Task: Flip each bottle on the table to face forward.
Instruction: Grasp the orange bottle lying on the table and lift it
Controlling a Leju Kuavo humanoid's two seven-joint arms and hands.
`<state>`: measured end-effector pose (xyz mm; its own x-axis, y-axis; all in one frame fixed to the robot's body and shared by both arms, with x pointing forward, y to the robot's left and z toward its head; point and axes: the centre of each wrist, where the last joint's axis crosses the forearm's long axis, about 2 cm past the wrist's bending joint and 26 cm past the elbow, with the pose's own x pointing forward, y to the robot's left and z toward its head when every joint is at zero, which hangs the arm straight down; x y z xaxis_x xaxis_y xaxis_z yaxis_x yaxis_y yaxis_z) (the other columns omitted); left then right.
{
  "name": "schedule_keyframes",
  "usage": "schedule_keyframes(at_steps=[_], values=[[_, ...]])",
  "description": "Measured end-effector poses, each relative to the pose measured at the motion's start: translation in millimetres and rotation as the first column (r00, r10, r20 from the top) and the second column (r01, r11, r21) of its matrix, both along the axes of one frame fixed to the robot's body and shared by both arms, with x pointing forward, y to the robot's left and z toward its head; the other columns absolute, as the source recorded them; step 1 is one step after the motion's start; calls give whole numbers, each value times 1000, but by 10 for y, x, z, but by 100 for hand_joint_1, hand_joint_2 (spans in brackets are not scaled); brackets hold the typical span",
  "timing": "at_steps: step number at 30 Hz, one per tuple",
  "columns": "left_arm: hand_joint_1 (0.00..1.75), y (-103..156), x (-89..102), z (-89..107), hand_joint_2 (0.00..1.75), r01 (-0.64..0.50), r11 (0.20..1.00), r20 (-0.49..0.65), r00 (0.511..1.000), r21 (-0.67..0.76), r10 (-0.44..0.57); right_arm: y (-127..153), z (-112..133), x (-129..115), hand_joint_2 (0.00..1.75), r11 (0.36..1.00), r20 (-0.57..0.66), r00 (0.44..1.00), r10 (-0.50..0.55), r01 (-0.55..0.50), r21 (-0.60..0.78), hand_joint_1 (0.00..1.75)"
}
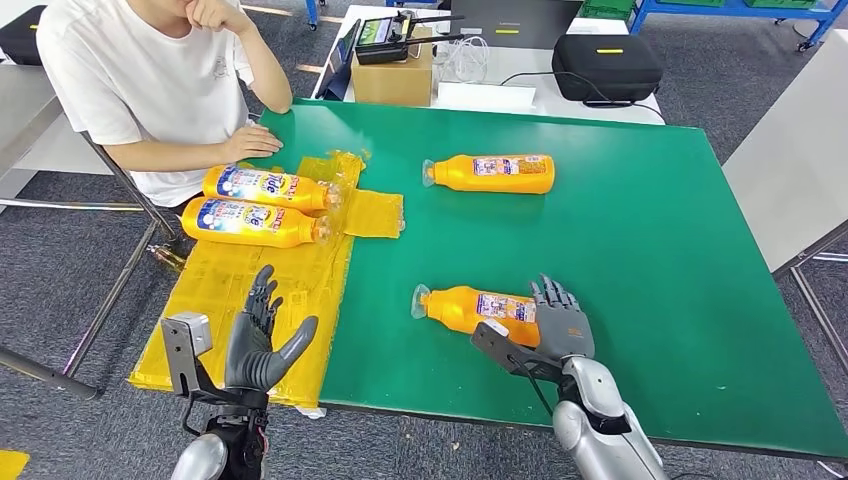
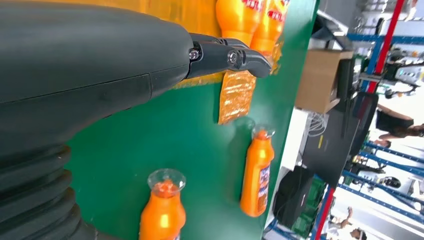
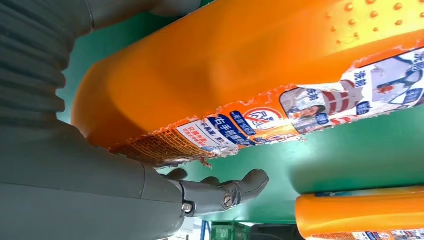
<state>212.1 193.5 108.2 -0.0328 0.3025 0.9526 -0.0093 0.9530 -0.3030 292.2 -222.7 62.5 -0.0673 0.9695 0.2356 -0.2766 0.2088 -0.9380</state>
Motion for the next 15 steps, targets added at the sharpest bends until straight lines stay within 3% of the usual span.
schedule_keyframes(at_steps=[10, 15], values=[[0, -31, 4, -9, 175, 46, 998, -7, 999, -46, -47, -87, 22, 134, 175, 1000, -27, 1000, -1, 0, -5, 175], [0, -75, 39, 21, 175, 81, 994, 15, 997, -67, -80, -161, 22, 253, 175, 994, -48, 999, 18, -13, 106, 175]])
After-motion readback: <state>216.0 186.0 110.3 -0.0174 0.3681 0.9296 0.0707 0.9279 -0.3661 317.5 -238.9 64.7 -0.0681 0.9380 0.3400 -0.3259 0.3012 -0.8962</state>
